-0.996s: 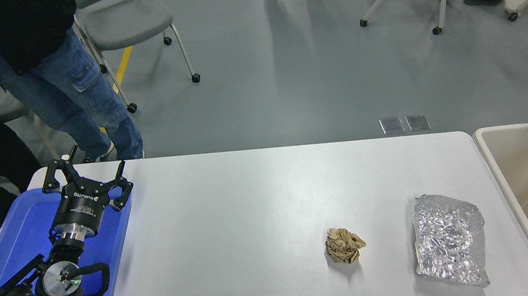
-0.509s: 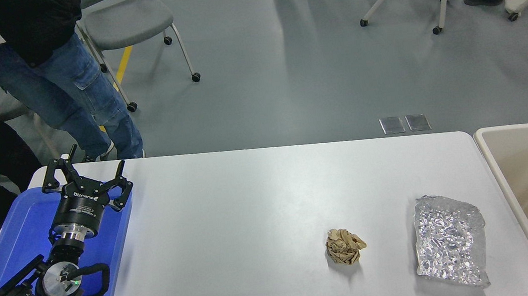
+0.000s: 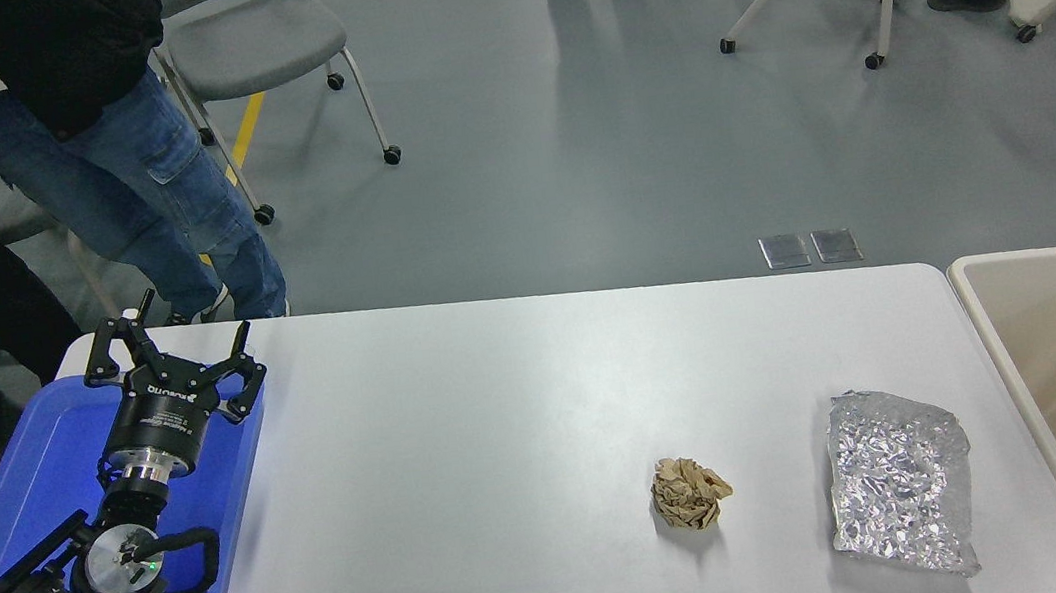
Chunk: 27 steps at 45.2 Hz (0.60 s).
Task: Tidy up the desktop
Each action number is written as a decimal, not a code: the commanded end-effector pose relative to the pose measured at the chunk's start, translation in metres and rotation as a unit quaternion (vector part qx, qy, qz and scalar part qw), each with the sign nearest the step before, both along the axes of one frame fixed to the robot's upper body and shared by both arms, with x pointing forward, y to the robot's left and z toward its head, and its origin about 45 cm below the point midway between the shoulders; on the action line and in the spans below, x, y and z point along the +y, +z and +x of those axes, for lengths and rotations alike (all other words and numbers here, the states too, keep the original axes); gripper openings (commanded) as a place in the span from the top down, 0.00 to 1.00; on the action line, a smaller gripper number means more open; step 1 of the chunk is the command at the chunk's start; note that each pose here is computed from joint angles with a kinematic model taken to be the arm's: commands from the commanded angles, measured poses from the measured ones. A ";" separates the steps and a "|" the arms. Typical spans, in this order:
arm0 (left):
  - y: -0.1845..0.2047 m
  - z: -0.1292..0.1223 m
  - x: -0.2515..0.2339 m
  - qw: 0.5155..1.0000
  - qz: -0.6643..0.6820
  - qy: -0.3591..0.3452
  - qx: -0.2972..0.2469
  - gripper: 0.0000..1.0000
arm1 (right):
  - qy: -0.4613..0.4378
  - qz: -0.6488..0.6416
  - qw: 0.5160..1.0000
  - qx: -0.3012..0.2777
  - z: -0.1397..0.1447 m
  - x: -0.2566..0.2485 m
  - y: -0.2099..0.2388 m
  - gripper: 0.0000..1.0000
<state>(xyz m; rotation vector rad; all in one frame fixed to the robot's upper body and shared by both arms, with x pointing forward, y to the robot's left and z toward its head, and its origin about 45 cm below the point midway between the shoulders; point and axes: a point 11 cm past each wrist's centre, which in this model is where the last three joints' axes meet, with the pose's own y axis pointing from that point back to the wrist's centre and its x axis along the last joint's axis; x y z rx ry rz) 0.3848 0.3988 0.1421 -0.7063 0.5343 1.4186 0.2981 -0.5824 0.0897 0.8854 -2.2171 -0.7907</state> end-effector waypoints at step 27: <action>0.001 0.001 0.000 1.000 0.000 0.000 -0.001 0.00 | 0.048 -0.013 0.997 -0.064 0.017 0.000 0.012 0.00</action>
